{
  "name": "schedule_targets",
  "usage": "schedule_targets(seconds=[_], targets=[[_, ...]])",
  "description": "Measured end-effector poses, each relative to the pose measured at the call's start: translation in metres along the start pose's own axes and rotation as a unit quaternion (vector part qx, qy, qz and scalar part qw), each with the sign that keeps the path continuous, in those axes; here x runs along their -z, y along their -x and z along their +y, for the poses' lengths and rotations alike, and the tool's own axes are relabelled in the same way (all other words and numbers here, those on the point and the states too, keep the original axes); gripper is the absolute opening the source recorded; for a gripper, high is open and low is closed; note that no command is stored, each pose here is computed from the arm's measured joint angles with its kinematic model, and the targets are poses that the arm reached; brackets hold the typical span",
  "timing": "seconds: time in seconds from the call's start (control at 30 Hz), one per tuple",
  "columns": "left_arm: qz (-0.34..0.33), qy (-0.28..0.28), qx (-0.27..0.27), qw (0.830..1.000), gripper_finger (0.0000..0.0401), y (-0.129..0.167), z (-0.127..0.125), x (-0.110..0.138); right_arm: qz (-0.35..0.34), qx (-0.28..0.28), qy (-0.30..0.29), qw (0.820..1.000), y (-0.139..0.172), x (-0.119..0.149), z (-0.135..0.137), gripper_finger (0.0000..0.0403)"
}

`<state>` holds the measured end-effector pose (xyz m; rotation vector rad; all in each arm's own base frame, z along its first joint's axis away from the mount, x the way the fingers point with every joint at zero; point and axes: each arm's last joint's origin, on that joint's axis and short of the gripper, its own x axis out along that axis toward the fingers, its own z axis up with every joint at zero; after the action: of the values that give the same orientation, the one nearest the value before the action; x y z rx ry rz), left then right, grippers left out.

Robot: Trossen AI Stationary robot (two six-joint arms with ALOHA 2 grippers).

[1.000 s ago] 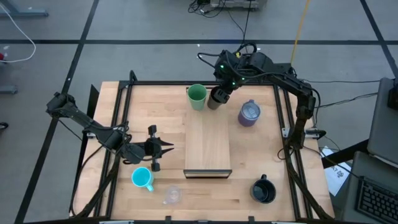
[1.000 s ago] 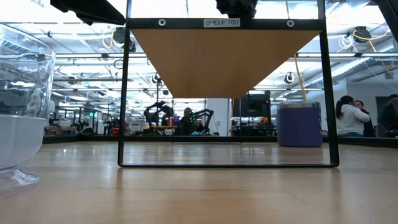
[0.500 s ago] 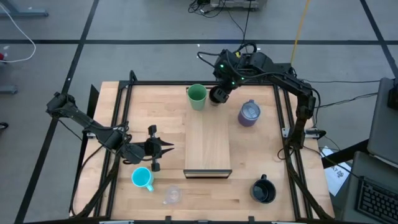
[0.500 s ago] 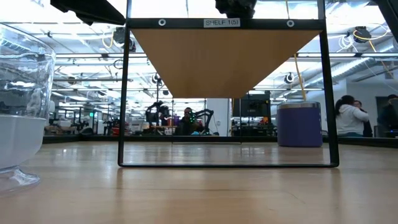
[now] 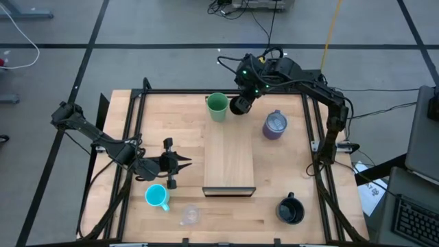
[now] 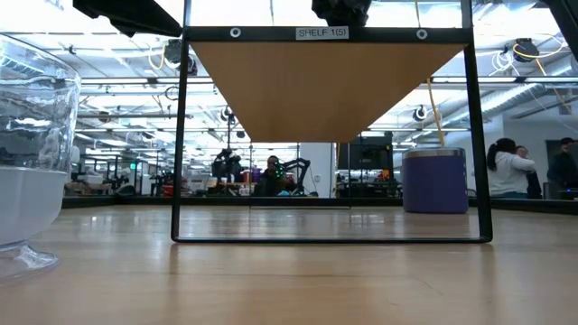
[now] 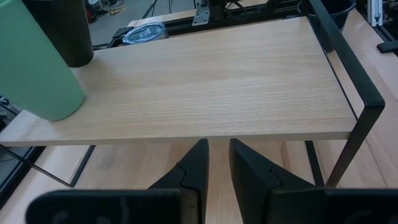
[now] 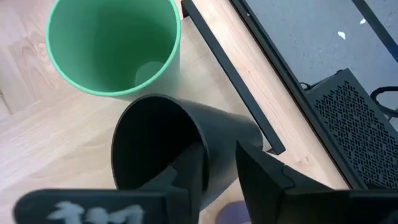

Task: Stack small to large cups/mugs on shelf
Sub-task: Put the black cup on the shelf

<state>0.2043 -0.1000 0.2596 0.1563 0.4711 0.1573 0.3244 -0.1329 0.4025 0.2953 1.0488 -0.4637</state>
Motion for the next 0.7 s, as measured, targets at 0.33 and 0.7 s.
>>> schedule_targets(seconds=[0.33, 0.7], targets=[[0.0, -0.002, 0.0, 1.0, 0.0065, 0.0, 0.0, 0.0, 0.028, 0.001, 0.015, 0.999, -0.016, 0.005, 0.001, 0.0005], [0.0, -0.002, 0.0, 1.0, 0.0065, 0.0, 0.0, 0.0, 0.024, 0.001, -0.007, 1.0, -0.014, 0.005, 0.0, 0.0007]])
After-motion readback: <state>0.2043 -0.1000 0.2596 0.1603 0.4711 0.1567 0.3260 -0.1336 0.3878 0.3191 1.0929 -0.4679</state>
